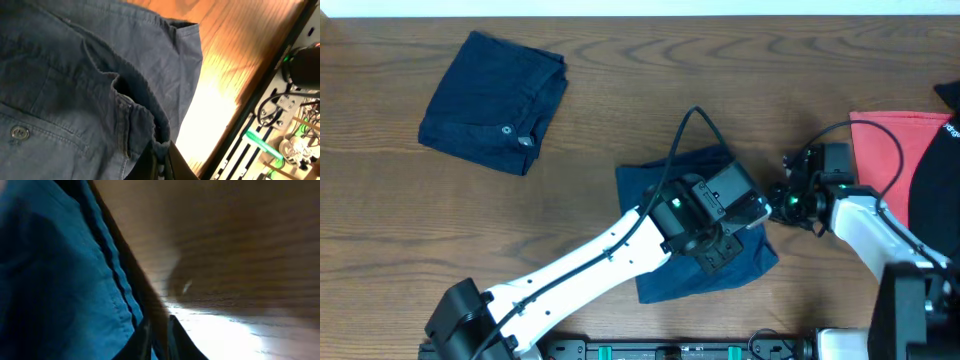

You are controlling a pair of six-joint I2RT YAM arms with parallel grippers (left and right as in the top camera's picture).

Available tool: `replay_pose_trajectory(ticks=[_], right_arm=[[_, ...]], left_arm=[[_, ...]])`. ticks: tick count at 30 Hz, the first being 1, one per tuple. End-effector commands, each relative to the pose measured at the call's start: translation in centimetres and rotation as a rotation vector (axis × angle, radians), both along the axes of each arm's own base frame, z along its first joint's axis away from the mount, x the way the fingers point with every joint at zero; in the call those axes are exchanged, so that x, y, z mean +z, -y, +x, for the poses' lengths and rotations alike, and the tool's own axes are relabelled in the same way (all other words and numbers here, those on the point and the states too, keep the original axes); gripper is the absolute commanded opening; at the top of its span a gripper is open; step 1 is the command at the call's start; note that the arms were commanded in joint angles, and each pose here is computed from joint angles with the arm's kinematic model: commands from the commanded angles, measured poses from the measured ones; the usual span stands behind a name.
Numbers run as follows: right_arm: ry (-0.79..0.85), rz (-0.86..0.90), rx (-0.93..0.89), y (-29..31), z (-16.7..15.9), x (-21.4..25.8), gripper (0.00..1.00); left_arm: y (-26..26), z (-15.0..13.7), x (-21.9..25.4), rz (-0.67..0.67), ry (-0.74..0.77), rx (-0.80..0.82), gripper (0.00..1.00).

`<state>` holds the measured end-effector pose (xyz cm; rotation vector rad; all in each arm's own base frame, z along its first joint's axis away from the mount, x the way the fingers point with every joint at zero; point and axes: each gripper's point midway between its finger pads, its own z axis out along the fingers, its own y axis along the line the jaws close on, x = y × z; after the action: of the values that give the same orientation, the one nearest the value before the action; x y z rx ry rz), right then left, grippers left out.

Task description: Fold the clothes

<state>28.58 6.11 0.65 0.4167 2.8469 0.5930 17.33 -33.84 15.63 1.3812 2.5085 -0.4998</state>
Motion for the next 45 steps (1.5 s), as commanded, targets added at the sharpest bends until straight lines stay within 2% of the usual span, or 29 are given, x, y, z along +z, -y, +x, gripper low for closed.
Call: replay_pose_trajectory(ticks=[1, 10, 15, 19, 21, 23, 25, 28, 31, 33, 36, 38, 40, 45], right_arm=[[-0.059, 0.021, 0.020, -1.1, -1.1, -1.4, 0.09], [-0.112, 0.022, 0.084, -3.1, -2.3, -2.7, 0.06], [-0.120, 0.022, 0.081, -3.0, -2.4, -2.7, 0.05], [-0.126, 0.016, 0.083, -2.9, -2.6, -2.7, 0.06], [-0.129, -0.005, 0.080, -2.5, -2.6, -2.9, 0.08], [-0.127, -0.029, 0.079, -1.9, -2.6, -3.0, 0.15], [-0.126, -0.033, 0.072, -1.4, -2.5, -2.9, 0.22], [-0.123, -0.033, 0.055, -0.5, -2.1, -2.2, 0.26], [-0.090, -0.023, 0.063, 0.1, -1.6, -0.8, 0.29], [-0.009, 0.038, 0.130, -0.9, -1.0, 1.1, 0.32], [0.120, 0.136, 0.245, -2.8, -0.6, 4.1, 0.37], [0.161, 0.153, 0.260, -3.3, -0.5, 5.3, 0.41], [0.183, 0.153, 0.279, -3.8, -0.4, 5.8, 0.42], [0.204, 0.092, 0.327, -4.8, 0.3, 4.7, 0.43]], left_arm=[[0.9, -0.6, 0.1, -0.026, -0.022, 0.007, 0.06], [3.6, -1.6, 0.2, -0.091, 0.006, -0.032, 0.06], [4.5, -2.4, -2.4, -0.044, -0.019, -0.059, 0.07], [4.3, -2.5, -4.6, 0.016, -0.050, -0.058, 0.35], [3.7, -2.5, -4.8, 0.042, -0.053, -0.052, 0.41], [2.9, -2.3, -4.3, 0.059, -0.043, -0.039, 0.45], [2.2, -2.2, -3.5, 0.057, -0.041, -0.028, 0.47], [0.4, -1.3, -1.9, 0.063, -0.019, 0.011, 0.49], [-2.8, 0.8, -0.8, 0.128, 0.045, 0.110, 0.52], [-5.3, 2.4, -0.4, 0.175, 0.072, 0.189, 0.56], [-7.1, 3.9, -0.6, 0.191, 0.045, 0.263, 0.59], [-7.6, 4.7, -1.1, 0.184, 0.013, 0.297, 0.61], [-7.8, 5.1, -1.8, 0.170, -0.018, 0.314, 0.64], [-8.1, 5.5, -3.4, 0.181, -0.051, 0.333, 0.63]])
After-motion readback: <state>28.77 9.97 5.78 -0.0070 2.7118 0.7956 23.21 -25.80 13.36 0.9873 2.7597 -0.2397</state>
